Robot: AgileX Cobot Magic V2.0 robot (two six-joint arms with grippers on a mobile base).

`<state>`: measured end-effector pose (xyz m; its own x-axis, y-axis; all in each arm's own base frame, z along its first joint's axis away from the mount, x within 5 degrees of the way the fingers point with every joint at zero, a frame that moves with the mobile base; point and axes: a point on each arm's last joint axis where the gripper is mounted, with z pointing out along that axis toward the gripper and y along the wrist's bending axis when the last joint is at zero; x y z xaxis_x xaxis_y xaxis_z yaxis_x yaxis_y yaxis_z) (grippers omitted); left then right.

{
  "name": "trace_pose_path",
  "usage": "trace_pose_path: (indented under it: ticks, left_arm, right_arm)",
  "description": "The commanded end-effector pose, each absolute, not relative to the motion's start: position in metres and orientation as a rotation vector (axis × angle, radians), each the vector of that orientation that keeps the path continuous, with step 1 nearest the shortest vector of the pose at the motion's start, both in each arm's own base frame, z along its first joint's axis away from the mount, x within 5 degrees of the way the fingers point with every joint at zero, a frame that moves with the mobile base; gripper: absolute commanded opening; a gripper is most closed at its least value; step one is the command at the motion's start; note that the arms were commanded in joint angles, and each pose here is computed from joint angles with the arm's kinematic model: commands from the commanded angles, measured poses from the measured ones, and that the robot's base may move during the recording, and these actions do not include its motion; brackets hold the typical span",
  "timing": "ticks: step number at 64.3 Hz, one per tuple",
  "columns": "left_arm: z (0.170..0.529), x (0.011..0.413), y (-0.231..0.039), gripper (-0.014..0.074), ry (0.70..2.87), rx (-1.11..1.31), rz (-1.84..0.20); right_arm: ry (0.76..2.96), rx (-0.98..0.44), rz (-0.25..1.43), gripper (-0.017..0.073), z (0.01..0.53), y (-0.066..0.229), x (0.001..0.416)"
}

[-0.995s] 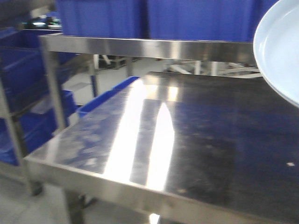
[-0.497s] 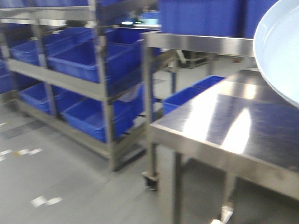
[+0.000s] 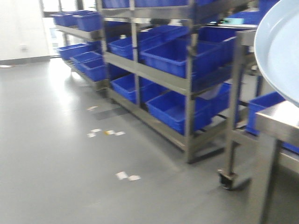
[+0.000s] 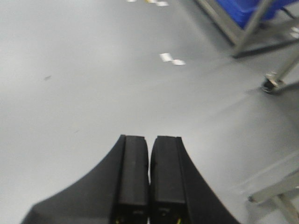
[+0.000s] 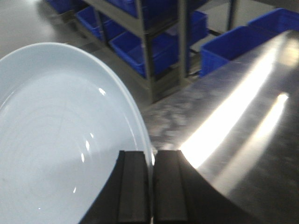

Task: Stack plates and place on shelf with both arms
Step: 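Drive the base away from the table toward the bin shelves, holding the plates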

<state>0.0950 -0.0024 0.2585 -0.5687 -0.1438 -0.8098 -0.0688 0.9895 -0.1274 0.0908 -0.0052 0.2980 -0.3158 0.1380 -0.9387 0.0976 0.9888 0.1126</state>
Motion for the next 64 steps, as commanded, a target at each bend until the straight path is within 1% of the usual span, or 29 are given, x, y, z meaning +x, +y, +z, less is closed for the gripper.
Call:
trace_pose_path:
  ticks: [1, 41, 42, 64]
  left_arm:
    - [0.273, 0.1001, -0.0026, 0.0086, 2.079, -0.157, -0.119]
    - [0.2727, 0.0999, -0.0026, 0.0086, 2.083, -0.157, -0.119]
    - [0.2727, 0.0999, -0.0026, 0.0086, 2.083, -0.157, -0.119]
    - [0.2727, 0.0999, -0.0026, 0.0086, 2.083, -0.157, -0.119]
  right_arm:
    - [1.77, 0.159, 0.052, 0.0029, 0.317, -0.0049, 0.0926]
    - [1.77, 0.159, 0.052, 0.0029, 0.317, -0.0049, 0.0926]
    - [1.77, 0.159, 0.052, 0.0057, 0.317, -0.0049, 0.0926]
    - [1.774, 0.16, 0.052, 0.0057, 0.3166, -0.0049, 0.0934]
